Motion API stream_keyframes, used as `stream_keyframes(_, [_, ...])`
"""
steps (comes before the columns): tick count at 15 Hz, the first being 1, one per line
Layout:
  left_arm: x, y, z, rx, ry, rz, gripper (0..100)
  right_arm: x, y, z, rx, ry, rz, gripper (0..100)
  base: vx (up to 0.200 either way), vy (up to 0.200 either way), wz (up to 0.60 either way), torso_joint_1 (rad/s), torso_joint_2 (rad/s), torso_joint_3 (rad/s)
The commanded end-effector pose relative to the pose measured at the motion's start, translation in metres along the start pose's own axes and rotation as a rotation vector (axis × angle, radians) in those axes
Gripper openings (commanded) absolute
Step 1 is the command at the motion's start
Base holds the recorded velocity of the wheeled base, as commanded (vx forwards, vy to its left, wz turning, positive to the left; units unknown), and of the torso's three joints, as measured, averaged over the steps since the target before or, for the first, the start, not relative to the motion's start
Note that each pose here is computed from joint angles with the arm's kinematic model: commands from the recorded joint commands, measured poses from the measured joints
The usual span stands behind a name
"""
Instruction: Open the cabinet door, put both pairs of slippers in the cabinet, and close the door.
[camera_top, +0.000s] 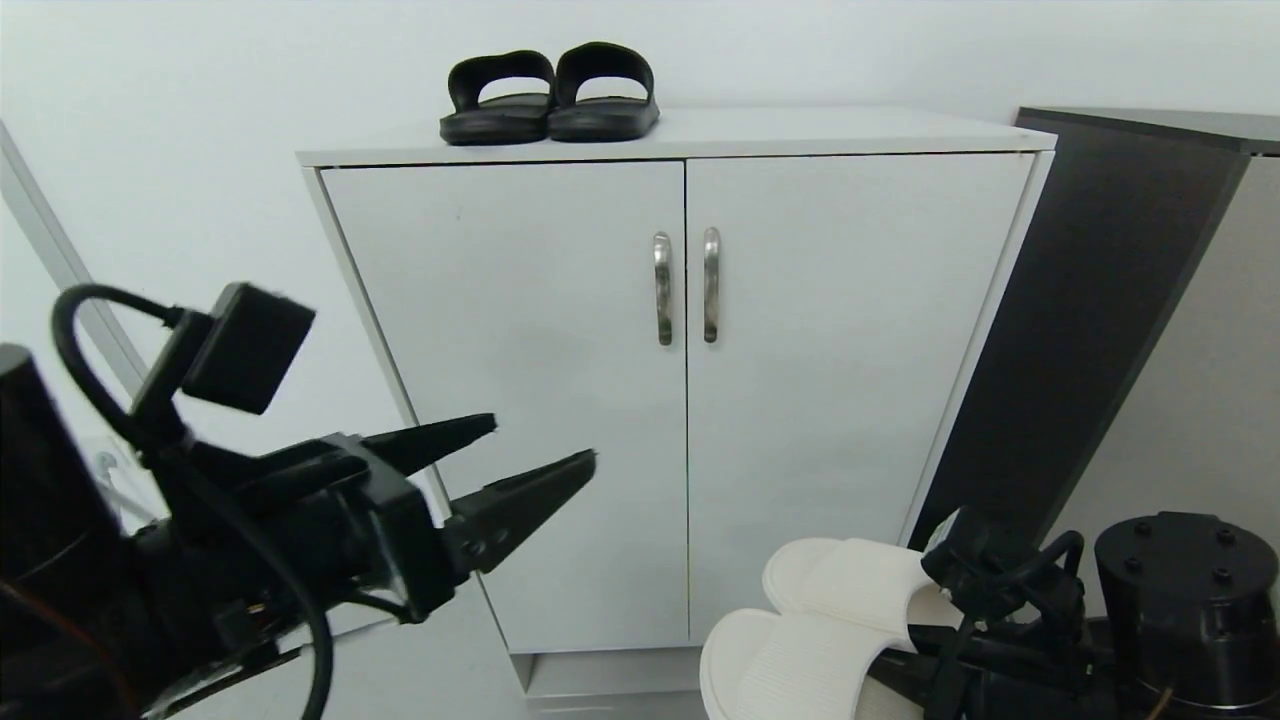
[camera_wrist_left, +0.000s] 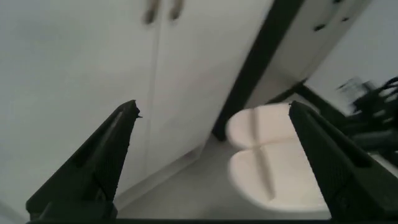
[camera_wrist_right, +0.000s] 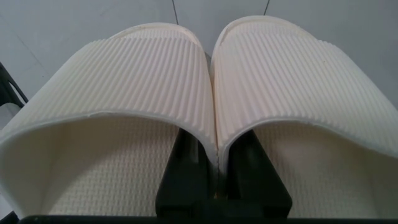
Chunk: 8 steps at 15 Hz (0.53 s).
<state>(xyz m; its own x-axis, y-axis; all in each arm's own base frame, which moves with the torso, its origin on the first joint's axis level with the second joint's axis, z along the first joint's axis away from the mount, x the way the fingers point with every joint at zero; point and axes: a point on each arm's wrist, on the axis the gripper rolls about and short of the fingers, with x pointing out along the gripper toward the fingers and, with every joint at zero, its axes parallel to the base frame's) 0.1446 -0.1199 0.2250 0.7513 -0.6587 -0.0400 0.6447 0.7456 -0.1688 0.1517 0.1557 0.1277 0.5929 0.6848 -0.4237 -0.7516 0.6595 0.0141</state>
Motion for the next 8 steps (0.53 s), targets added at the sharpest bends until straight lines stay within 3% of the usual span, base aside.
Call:
stream_keyframes(1, [0.052, -0.019, -0.003, -0.031, 0.072, -0.106, 100, 0.002, 0.001, -0.002, -0.002, 0.011, 0.005, 0, 0.000, 0.000, 0.00, 0.000, 0.00, 0.000])
stream_keyframes(3, [0.075, -0.024, 0.000, -0.037, 0.093, -0.224, 100, 0.000, 0.005, -0.003, -0.011, 0.013, 0.015, 0, 0.000, 0.000, 0.00, 0.000, 0.00, 0.000])
stream_keyframes(4, [0.088, -0.025, 0.004, -0.058, 0.094, -0.264, 100, 0.000, 0.005, -0.003, -0.015, 0.012, 0.016, 0, 0.000, 0.000, 0.00, 0.000, 0.00, 0.000])
stream_keyframes(6, [0.111, -0.027, 0.018, -0.135, 0.072, -0.308, 100, 0.000, 0.005, -0.004, -0.034, 0.013, 0.015, 0, 0.000, 0.000, 0.00, 0.000, 0.00, 0.000])
stream_keyframes(7, [0.121, -0.023, 0.023, -0.165, 0.074, -0.331, 100, 0.000, 0.005, -0.004, -0.038, 0.010, 0.015, 0, 0.000, 0.000, 0.00, 0.000, 0.00, 0.000])
stream_keyframes(8, [0.127, -0.018, 0.031, -0.215, 0.084, -0.383, 100, -0.001, 0.005, -0.004, -0.038, 0.005, 0.017, 0, 0.000, 0.000, 0.00, 0.000, 0.00, 0.000])
